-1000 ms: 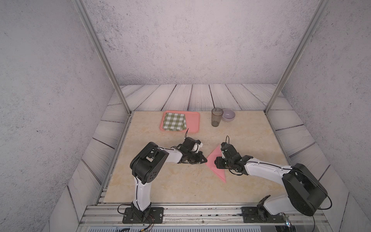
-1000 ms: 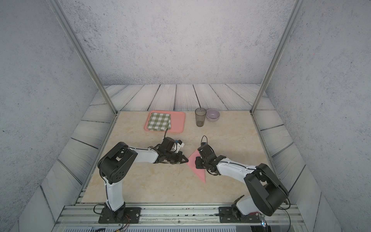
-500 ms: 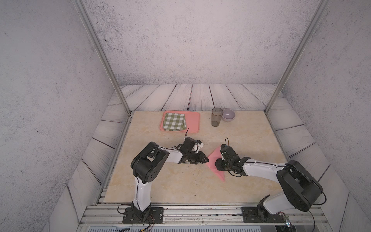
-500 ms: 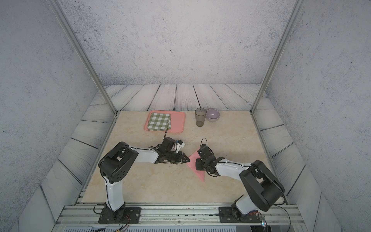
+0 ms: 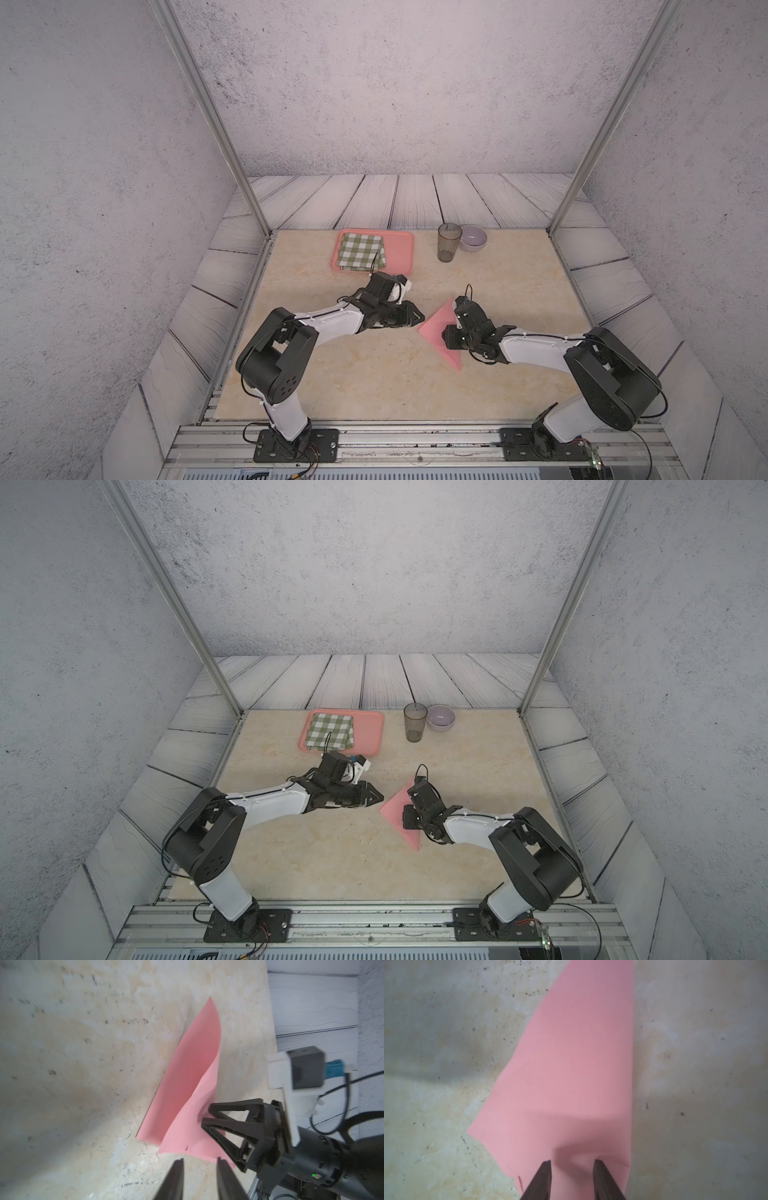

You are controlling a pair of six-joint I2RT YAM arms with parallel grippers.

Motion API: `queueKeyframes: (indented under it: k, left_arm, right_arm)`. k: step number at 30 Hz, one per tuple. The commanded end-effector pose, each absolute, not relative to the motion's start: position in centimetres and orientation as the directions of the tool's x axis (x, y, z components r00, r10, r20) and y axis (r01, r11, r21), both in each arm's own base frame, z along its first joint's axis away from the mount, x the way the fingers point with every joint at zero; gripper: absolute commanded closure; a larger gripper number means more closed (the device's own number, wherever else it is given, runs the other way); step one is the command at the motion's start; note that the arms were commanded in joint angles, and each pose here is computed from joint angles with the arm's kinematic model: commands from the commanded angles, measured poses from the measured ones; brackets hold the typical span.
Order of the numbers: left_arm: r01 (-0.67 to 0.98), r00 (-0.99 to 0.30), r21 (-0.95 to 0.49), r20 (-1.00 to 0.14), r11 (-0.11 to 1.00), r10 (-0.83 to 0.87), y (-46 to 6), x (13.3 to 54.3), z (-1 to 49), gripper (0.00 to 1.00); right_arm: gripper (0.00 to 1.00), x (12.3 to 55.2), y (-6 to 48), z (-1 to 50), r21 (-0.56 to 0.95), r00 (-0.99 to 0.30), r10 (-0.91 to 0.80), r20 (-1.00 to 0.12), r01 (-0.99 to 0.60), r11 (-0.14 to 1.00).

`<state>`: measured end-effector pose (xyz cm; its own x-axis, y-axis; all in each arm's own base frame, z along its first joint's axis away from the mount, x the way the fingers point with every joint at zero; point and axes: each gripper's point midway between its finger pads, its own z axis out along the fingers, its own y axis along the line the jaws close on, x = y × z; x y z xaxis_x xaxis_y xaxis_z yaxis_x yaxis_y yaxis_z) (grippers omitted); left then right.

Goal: Fold the square paper diagonally
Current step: Fold the paper at the center of the board.

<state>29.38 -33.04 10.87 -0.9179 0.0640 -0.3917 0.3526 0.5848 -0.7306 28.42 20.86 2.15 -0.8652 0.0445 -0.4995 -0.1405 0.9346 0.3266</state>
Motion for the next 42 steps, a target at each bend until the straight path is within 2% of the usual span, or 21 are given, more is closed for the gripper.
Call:
queueKeyframes:
  k: [1, 3, 6, 13, 17, 26, 33, 42]
  left_arm:
    - [0.384, -0.912, -0.793, -0.407, 0.473, 0.058, -34.3, 27.4, 13.3, 0.87]
    - [0.426, -0.895, -0.795, -0.440, 0.433, 0.072, -35.9, 26.2, 13.9, 0.89]
    - [0.446, -0.884, -0.779, -0.461, 0.441, 0.081, -37.9, 25.5, 13.3, 1.00]
    - [0.402, -0.896, -0.815, -0.445, 0.418, -0.006, -39.5, 26.2, 9.9, 1.00]
    - [0.380, -0.896, -0.800, -0.444, 0.465, -0.031, -38.9, 26.7, 8.2, 1.00]
    - [0.390, -0.880, -0.758, -0.473, 0.522, -0.031, -39.1, 30.3, 8.6, 1.00]
    - [0.395, -0.888, -0.782, -0.459, 0.482, -0.017, -41.1, 32.9, 9.1, 1.00]
    - [0.344, -0.917, -0.786, -0.399, 0.514, 0.003, -42.1, 34.6, 5.2, 1.00]
  right_arm:
    - [0.62, 26.9, 19.9, -0.3, 0.307, -0.906, 0.039, -0.421, -0.103, 0.946]
    - [0.62, 26.9, 20.2, -0.3, 0.320, -0.907, 0.042, -0.419, -0.104, 0.942]
    - [0.63, 26.9, 20.3, -0.4, 0.337, -0.912, 0.051, -0.408, -0.098, 0.936]
    - [0.65, 27.0, 20.8, -0.6, 0.383, -0.925, 0.069, -0.375, -0.086, 0.920]
    - [0.68, 27.0, 20.8, -0.4, 0.403, -0.926, 0.076, -0.369, -0.086, 0.911]
    - [0.72, 26.1, 20.7, -1.0, 0.410, -0.930, 0.054, -0.362, -0.108, 0.906]
    - [0.75, 25.8, 20.8, -1.0, 0.417, -0.931, 0.034, -0.364, -0.130, 0.900]
    - [0.75, 25.6, 20.7, -1.0, 0.415, -0.931, 0.021, -0.364, -0.142, 0.899]
